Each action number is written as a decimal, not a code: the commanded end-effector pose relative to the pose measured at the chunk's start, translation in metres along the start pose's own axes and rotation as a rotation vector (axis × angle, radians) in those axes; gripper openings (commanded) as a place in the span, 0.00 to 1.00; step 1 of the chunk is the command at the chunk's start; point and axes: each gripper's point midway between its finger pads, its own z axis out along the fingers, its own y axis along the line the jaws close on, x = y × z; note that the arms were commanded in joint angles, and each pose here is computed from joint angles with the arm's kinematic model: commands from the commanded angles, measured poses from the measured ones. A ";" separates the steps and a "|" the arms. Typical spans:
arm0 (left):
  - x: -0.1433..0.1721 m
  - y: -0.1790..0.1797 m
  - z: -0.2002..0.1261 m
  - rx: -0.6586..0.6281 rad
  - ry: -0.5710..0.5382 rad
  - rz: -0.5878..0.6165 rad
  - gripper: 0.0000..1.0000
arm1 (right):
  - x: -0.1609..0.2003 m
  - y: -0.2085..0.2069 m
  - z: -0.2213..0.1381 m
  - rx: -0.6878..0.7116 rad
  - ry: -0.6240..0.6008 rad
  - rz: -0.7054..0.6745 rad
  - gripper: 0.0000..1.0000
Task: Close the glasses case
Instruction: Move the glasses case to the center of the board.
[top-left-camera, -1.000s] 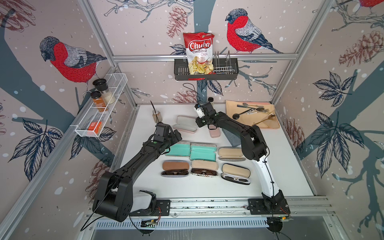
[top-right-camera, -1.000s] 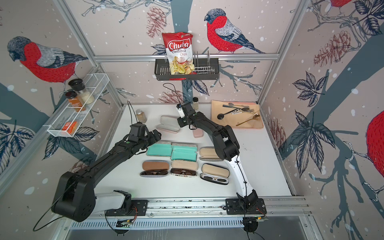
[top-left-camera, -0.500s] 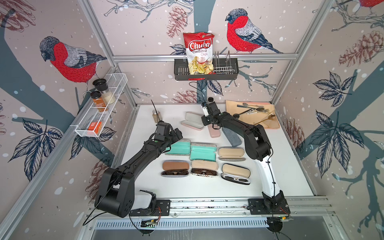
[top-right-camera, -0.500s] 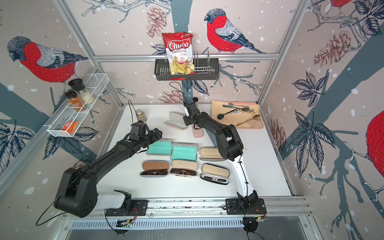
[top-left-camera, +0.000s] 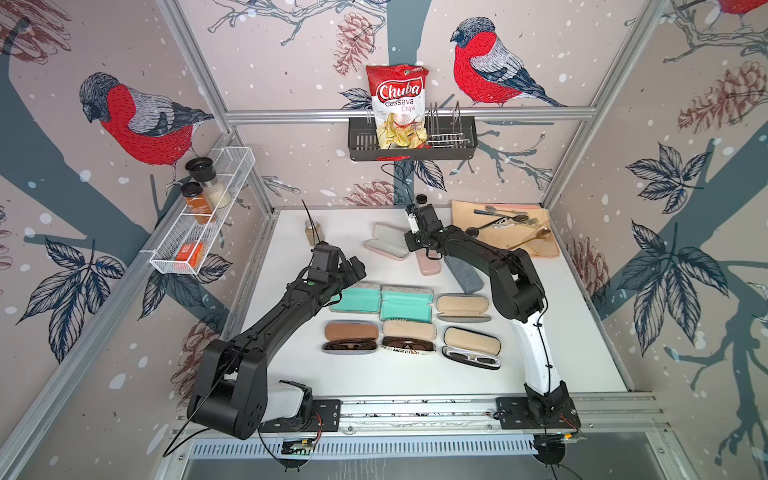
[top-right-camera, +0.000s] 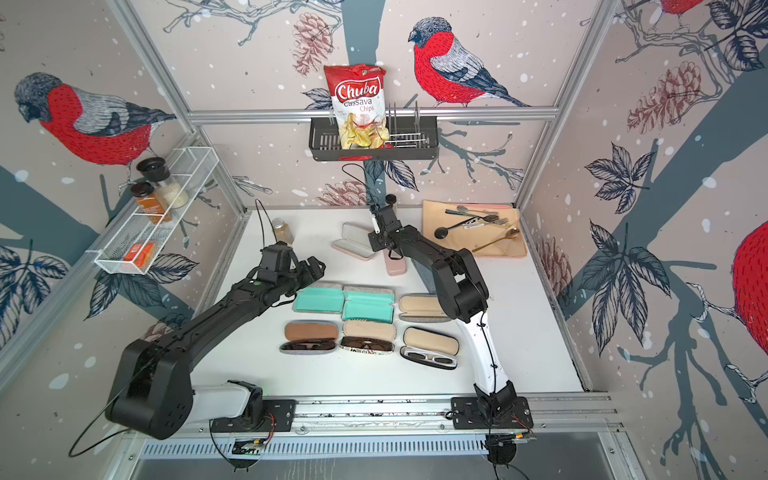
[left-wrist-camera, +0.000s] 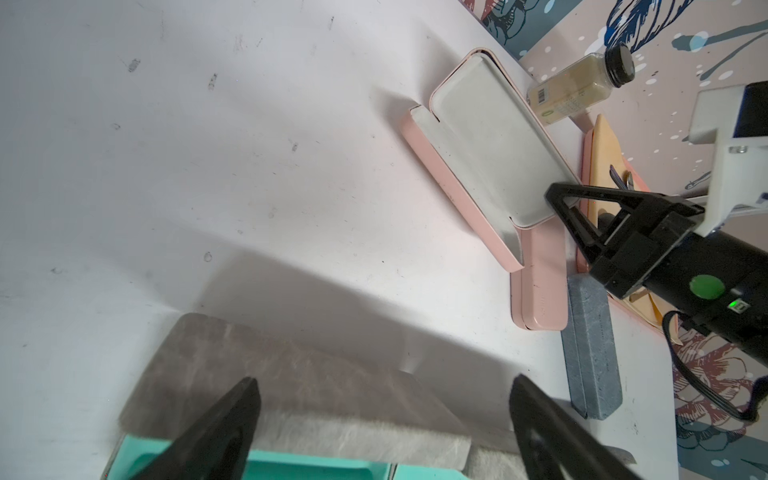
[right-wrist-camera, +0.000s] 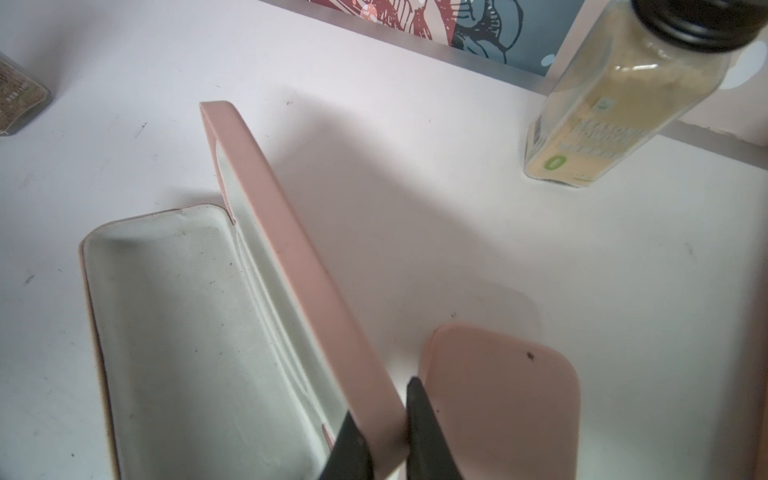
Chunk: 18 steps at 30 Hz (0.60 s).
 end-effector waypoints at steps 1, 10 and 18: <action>-0.003 -0.003 -0.005 0.012 -0.007 -0.007 0.94 | -0.015 0.004 -0.007 -0.010 -0.052 0.007 0.13; -0.004 -0.003 -0.013 0.012 -0.024 -0.007 0.94 | -0.011 0.013 -0.005 -0.025 -0.040 -0.014 0.17; -0.003 0.001 -0.011 -0.002 -0.022 -0.010 0.94 | -0.008 0.021 -0.003 -0.040 -0.027 -0.035 0.24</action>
